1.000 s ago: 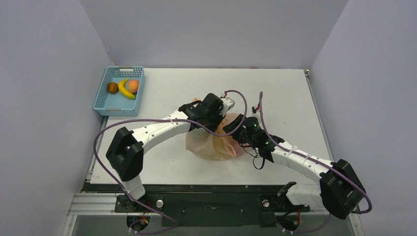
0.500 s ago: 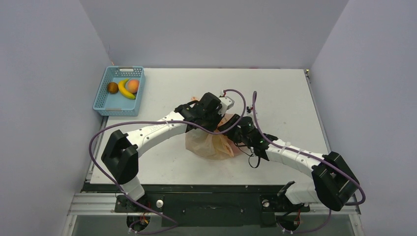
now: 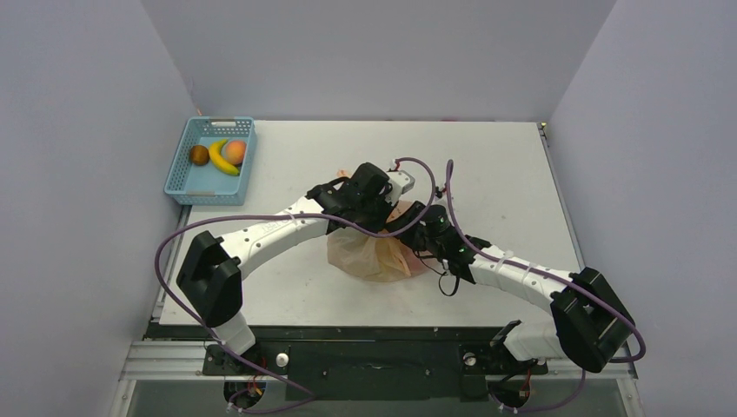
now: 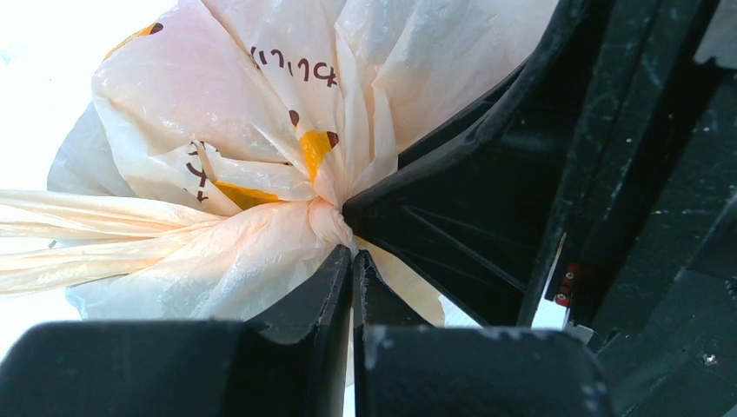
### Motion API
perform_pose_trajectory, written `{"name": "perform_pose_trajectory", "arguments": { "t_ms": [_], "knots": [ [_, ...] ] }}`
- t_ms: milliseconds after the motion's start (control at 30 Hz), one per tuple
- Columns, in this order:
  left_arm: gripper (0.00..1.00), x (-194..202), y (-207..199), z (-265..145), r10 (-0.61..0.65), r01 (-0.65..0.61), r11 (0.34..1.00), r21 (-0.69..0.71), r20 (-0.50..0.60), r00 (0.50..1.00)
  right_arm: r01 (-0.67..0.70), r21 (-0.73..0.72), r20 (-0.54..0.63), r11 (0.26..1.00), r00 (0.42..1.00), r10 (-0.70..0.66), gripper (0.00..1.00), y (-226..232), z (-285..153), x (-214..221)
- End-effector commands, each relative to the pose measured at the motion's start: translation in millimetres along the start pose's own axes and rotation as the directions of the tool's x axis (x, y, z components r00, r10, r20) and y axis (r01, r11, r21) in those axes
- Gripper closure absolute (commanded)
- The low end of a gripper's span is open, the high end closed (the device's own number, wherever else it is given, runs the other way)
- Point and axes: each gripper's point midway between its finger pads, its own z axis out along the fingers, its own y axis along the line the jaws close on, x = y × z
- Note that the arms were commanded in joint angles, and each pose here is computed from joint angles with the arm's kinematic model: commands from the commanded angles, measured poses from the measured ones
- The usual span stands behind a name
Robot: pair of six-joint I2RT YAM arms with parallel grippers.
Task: Take the fake fruits out of the plastic bag
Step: Untie the plastic bag at the center of the board.
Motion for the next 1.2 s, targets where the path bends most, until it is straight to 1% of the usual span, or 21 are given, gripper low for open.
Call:
{"name": "perform_pose_trajectory", "arguments": {
  "t_ms": [0, 33, 67, 100, 200, 233, 400, 500, 633, 700, 733, 833, 933, 1000, 1067, 1167],
  "knots": [
    [1.0, -23, -17, -16, 0.041, -0.048, 0.996, 0.075, 0.095, 0.995, 0.014, -0.097, 0.052, 0.995, 0.999, -0.009, 0.73, 35, -1, -20],
    [1.0, -23, -17, -16, 0.041, -0.048, 0.996, 0.074, 0.096, 0.995, 0.017, -0.099, 0.054, 0.995, 0.998, -0.012, 0.75, 35, -2, -21],
    [1.0, -23, -17, -16, 0.039, -0.046, 0.996, 0.074, 0.095, 0.995, 0.024, -0.101, 0.056, 0.995, 0.998, -0.018, 0.81, 35, -2, -21],
    [1.0, -23, -16, -16, 0.039, -0.046, 0.996, 0.072, 0.095, 0.995, 0.026, -0.103, 0.057, 0.994, 0.998, -0.02, 0.84, 35, -3, -21],
    [1.0, -23, -14, -16, 0.039, -0.044, 0.997, 0.058, 0.094, 0.995, 0.03, -0.109, 0.051, 0.994, 0.998, -0.024, 0.97, 35, -3, -19],
    [1.0, -23, -12, -15, 0.038, -0.043, 0.998, 0.047, 0.093, 0.995, 0.035, -0.112, 0.052, 0.993, 0.998, -0.029, 1.0, 36, -4, -20],
    [1.0, -25, -4, -17, 0.026, -0.026, 1.0, 0.0, 0.096, 0.995, 0.048, -0.084, 0.073, 0.995, 0.996, -0.042, 1.0, 28, -8, -23],
    [1.0, -28, 9, -20, 0.015, -0.008, 0.998, -0.062, 0.115, 0.993, 0.047, -0.031, 0.126, 0.998, 0.991, -0.042, 1.0, 16, -15, -32],
    [1.0, -31, 22, -23, -0.012, 0.025, 0.994, -0.104, 0.125, 0.992, 0.045, 0.035, 0.203, 0.998, 0.978, -0.051, 1.0, 1, -28, -47],
    [1.0, -31, 28, -24, -0.026, 0.042, 0.992, -0.122, 0.126, 0.992, 0.031, 0.096, 0.244, 0.995, 0.968, -0.054, 1.0, -13, -37, -55],
    [1.0, -31, 34, -25, -0.035, 0.053, 0.989, -0.135, 0.128, 0.991, 0.017, 0.121, 0.282, 0.992, 0.958, -0.051, 1.0, -20, -43, -63],
    [1.0, -33, 45, -29, -0.07, 0.091, 0.984, -0.151, 0.138, 0.988, -0.019, 0.2, 0.339, 0.98, 0.94, -0.051, 1.0, -46, -58, -77],
    [1.0, -36, 61, -36, -0.114, 0.14, 0.977, -0.159, 0.162, 0.98, -0.05, 0.238, 0.419, 0.97, 0.906, -0.056, 1.0, -65, -80, -95],
    [1.0, -38, 69, -39, -0.141, 0.169, 0.973, -0.157, 0.176, 0.974, -0.068, 0.258, 0.454, 0.964, 0.889, -0.059, 1.0, -78, -92, -106],
    [1.0, -38, 75, -42, -0.157, 0.187, 0.97, -0.158, 0.184, 0.97, -0.089, 0.31, 0.487, 0.947, 0.87, -0.077, 1.0, -98, -106, -121],
    [1.0, -40, 82, -48, -0.169, 0.203, 0.966, -0.163, 0.201, 0.965, -0.118, 0.345, 0.512, 0.931, 0.855, -0.081, 1.0, -116, -120, -133]
  ]
}}
